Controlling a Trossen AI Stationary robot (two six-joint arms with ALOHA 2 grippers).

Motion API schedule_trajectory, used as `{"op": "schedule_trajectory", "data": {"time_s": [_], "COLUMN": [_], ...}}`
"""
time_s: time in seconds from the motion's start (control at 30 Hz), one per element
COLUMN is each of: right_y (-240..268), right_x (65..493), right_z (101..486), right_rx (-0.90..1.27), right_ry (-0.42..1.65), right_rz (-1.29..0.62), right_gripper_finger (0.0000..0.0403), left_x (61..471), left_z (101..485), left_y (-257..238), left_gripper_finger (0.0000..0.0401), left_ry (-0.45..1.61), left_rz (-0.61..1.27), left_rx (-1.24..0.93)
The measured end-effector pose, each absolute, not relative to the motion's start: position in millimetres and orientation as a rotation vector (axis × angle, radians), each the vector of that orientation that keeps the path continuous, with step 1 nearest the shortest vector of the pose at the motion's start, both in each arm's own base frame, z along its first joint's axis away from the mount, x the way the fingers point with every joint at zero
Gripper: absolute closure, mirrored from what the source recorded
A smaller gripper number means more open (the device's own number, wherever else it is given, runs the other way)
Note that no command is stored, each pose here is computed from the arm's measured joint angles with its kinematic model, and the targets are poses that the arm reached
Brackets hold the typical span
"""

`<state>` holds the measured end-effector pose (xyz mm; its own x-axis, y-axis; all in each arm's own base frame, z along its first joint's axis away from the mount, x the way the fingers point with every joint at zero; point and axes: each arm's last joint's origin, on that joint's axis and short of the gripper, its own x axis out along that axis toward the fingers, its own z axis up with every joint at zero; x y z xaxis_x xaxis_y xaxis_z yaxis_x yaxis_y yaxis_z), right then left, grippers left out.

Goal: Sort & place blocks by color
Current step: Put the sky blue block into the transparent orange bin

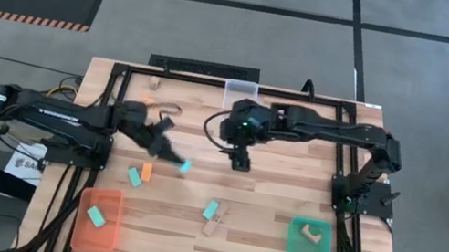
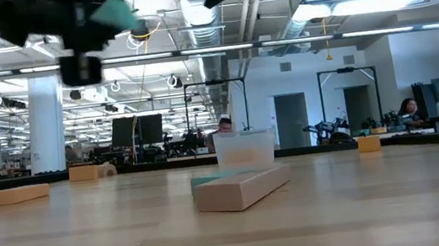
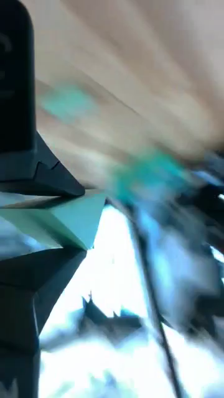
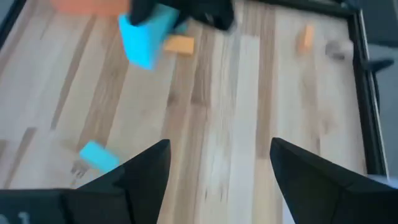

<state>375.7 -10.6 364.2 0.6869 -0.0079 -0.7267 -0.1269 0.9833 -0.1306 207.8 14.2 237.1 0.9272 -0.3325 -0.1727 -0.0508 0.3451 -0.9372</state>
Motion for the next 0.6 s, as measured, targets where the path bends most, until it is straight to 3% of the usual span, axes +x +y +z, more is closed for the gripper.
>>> {"op": "schedule_trajectory", "data": {"time_s": [0.27,0.4,0.6], "right_y": [-19.4,-18.8,-16.0], "right_x": [353.6,353.6,355.9], "right_z": [372.4,370.7,351.8], "right_rx": [-0.083,-0.07,-0.057], "right_ry": [0.893,0.905,0.948], "right_rz": [0.013,0.02,0.069], "right_gripper_finger": [0.0107,0.0107,0.0107], "left_x": [172.3,150.5,128.0], "left_z": [251.2,250.1,242.1], "left_y": [-31.1,-61.4,-114.0], "left_gripper_finger": [0.0303,0.0303,0.0303], "left_ry": [1.156,1.41,1.622], "left_rz": [-0.072,-0.075,-0.075], "left_rx": [-0.968,-0.936,-0.85]}}
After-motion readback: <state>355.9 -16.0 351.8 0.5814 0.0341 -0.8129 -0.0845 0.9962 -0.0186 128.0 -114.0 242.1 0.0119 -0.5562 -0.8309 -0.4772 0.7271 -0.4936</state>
